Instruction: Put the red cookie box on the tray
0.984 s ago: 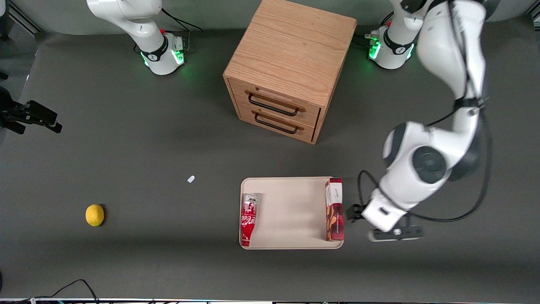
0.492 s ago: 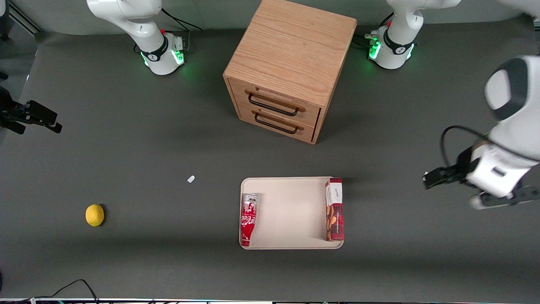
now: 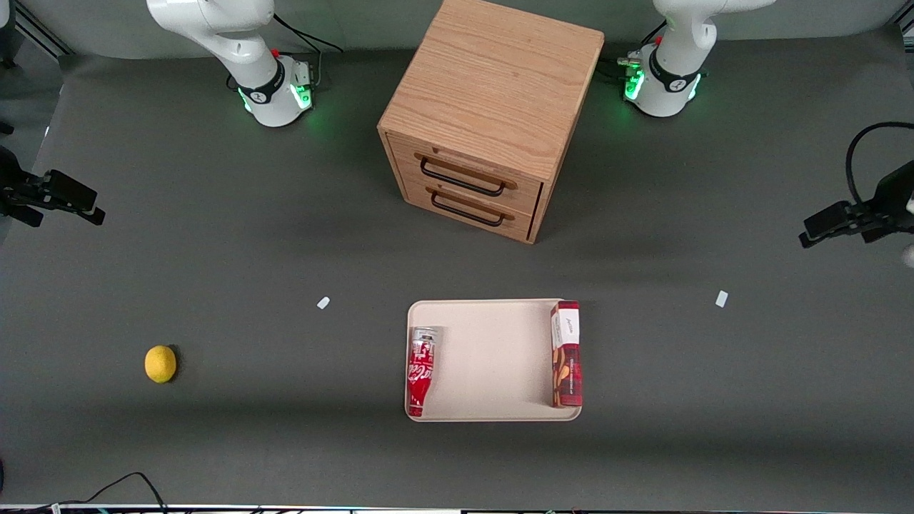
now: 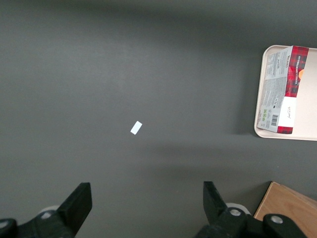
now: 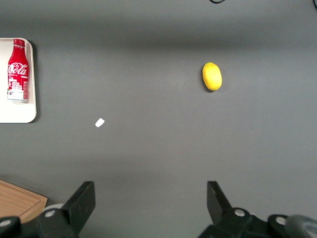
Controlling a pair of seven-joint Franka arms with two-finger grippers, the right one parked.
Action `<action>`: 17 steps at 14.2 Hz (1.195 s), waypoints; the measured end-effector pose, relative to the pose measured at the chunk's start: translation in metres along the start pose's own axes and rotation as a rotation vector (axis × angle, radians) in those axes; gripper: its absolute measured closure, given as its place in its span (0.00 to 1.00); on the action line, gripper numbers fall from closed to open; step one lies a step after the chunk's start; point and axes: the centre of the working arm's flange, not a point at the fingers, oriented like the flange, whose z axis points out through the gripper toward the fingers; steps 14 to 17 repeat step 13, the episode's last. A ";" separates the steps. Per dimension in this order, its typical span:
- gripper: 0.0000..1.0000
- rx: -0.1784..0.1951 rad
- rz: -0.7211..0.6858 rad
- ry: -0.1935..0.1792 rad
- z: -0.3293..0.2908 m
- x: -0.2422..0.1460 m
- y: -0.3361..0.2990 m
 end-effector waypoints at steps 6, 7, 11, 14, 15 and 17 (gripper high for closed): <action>0.00 0.072 0.015 0.004 -0.028 -0.023 -0.007; 0.00 0.072 0.018 0.000 -0.032 -0.027 -0.006; 0.00 0.077 0.053 0.000 -0.053 -0.046 0.014; 0.00 0.079 0.074 -0.006 -0.061 -0.055 0.016; 0.00 0.079 0.074 -0.006 -0.061 -0.055 0.016; 0.00 0.079 0.074 -0.006 -0.061 -0.055 0.016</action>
